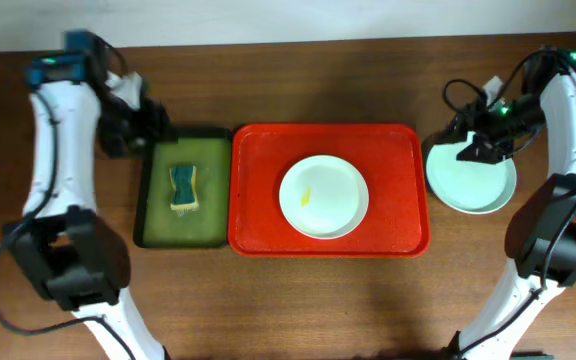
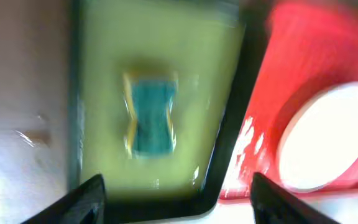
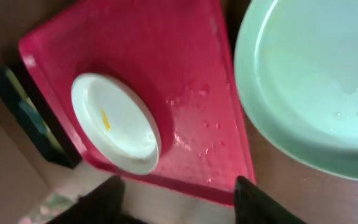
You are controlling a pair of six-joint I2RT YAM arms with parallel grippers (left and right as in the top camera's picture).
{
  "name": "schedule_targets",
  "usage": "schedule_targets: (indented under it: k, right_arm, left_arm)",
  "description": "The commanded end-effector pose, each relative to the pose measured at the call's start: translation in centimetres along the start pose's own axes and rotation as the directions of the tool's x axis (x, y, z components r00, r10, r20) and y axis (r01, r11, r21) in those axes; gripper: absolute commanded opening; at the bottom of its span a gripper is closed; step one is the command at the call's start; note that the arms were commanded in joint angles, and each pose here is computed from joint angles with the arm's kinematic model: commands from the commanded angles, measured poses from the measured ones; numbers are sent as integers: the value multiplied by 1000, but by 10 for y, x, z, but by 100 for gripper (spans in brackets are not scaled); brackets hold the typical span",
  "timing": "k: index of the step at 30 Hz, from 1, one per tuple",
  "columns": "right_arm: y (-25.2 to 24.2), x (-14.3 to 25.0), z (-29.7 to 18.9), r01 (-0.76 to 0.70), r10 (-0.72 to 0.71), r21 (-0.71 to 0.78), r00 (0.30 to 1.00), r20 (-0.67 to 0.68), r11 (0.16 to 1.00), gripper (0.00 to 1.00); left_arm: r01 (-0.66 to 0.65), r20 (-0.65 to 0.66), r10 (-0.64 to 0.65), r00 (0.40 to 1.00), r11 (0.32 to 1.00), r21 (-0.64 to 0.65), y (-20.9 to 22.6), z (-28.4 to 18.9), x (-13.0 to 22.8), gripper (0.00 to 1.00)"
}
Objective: Clean dirty plates on tray and stack at the side
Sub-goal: 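Grasp the sponge in the dark tray with left gripper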
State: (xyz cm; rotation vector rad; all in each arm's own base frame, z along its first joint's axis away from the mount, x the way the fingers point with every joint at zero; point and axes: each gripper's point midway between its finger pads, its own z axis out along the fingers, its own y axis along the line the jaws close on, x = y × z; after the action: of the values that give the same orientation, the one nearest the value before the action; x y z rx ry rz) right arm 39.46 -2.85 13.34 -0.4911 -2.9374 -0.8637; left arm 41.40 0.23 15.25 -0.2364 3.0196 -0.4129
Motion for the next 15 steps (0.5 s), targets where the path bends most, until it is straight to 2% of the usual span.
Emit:
schedule_targets:
  k: [1, 3, 5, 6, 8, 12, 15]
  right_arm:
    - [21, 20, 32, 115, -115, -1, 989, -91, 993, 51]
    - [30, 28, 54, 155, -153, 7, 980, -129, 988, 55]
    - [41, 39, 79, 216, -209, 25, 962, -173, 976, 53]
    - [45, 41, 93, 260, -247, 50, 952, -180, 964, 50]
    - [41, 33, 108, 210, -182, 219, 973, -142, 953, 50]
    - [56, 39, 133, 224, -196, 241, 971, -134, 944, 48]
    - [42, 51, 158, 232, -195, 247, 966, -168, 941, 45]
  left_arm:
    - [-95, -153, 86, 984, 994, -51, -9, 65, 41, 99]
    - [-115, -121, 109, 987, 992, -48, -12, 77, 35, 98]
    - [-122, -100, 114, 988, 990, -69, -9, 77, 29, 54]
    - [-126, -91, 116, 989, 985, -118, -1, 77, 26, 48]
    - [-114, -86, 102, 991, 983, -145, 5, 81, 25, 45]
    - [-113, -92, 100, 991, 983, -145, 7, 86, 28, 46]
    - [-113, -94, 100, 991, 983, -145, 7, 86, 29, 45]
